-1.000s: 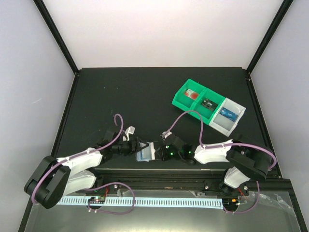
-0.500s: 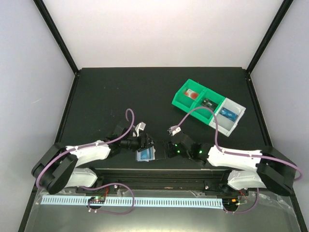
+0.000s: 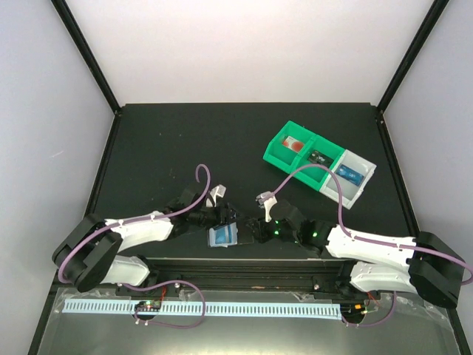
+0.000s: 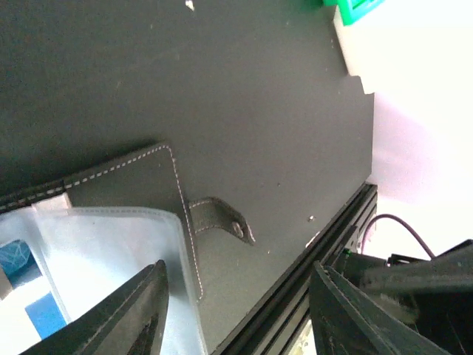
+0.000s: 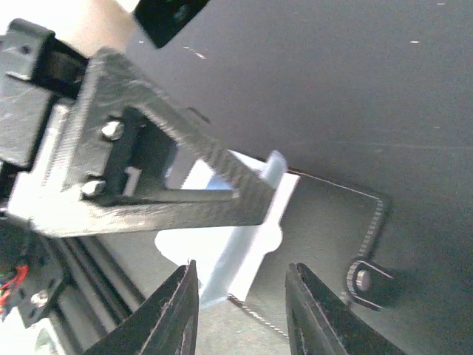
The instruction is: Take the credit cards out of the card holder
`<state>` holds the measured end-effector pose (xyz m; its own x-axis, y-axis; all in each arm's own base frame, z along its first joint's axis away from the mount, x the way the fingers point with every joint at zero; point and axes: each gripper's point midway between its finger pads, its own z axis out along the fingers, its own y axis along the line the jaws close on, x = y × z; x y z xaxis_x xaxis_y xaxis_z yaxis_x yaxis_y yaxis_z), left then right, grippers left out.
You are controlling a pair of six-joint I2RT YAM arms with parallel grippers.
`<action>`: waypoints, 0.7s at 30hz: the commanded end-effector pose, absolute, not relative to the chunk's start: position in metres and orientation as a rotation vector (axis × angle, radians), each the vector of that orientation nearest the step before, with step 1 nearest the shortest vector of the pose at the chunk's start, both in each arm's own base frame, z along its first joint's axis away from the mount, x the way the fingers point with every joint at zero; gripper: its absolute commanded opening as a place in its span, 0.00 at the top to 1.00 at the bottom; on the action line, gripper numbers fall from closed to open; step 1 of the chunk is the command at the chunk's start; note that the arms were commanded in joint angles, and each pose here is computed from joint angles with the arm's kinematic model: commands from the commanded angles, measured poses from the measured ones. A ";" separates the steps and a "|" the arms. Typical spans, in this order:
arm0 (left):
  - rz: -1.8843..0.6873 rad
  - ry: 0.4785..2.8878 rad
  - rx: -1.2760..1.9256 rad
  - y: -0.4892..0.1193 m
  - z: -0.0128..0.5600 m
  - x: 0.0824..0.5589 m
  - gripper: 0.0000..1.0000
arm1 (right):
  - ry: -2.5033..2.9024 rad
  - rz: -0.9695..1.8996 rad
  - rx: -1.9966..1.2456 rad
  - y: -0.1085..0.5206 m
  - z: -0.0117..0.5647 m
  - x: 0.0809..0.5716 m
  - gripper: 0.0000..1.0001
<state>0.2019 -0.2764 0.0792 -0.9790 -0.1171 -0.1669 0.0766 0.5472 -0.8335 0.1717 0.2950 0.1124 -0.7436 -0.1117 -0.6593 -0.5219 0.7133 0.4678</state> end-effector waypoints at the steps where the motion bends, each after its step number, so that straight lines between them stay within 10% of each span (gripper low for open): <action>1: -1.345 2.540 -0.025 -0.279 0.090 0.214 0.48 | 2.247 1.044 -0.527 0.312 0.131 0.160 0.65; 21: -1.325 2.524 0.031 -0.291 0.108 0.236 0.56 | 2.269 1.191 -0.722 0.346 0.122 0.135 0.69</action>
<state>0.2204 -0.2952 0.0838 -0.9778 -0.0937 -0.1874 0.1005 0.5754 -0.8117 0.1398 0.3252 0.1069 -0.7736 -0.2100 -0.5979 -0.5971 0.5578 0.5766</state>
